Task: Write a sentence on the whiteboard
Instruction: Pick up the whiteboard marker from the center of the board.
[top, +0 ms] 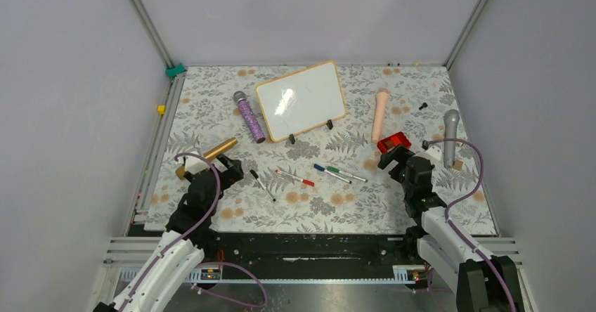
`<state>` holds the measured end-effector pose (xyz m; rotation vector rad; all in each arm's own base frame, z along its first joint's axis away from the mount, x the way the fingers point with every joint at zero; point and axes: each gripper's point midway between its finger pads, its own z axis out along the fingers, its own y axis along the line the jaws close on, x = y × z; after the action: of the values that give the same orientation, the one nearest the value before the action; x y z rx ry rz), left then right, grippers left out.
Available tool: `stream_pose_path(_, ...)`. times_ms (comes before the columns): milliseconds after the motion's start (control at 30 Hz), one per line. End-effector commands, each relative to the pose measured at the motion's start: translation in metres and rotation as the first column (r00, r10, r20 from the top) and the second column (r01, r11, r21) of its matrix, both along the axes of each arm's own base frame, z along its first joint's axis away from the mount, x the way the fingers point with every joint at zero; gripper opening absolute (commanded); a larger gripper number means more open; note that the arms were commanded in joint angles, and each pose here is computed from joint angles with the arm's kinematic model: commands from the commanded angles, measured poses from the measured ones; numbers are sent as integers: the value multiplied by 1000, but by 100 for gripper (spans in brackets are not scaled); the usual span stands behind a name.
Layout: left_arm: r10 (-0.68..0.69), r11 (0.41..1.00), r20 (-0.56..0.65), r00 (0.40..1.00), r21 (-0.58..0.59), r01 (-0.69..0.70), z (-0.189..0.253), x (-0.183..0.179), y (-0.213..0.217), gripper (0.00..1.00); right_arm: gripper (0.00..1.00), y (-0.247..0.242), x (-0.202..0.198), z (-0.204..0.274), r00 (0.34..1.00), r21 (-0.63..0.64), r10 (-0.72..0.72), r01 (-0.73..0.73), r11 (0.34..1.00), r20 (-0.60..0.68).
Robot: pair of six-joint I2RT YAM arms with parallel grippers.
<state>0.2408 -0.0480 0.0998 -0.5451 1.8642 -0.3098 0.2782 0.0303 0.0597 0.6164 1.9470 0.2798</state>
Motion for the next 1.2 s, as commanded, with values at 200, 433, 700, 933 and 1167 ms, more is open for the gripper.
stream_pose_path(200,-106,994,50,993,0,106,21,7,-18,99,99,43,8,26,963,30,253,-257,966,95)
stream_pose_path(433,-187,982,56,981,-6,188,20,6,-33,96,97,109,-5,48,804,78,579,-591,803,131)
stream_pose_path(700,-231,972,55,971,-20,233,19,7,-42,94,99,142,-28,43,714,-20,700,-700,714,-21)
stream_pose_path(933,-238,970,55,970,-28,240,18,8,-44,93,99,189,-45,40,551,-118,817,-835,538,-172)
stream_pose_path(1167,-244,969,54,968,-28,246,18,7,-45,92,86,231,-52,25,409,-252,818,-910,331,-403)
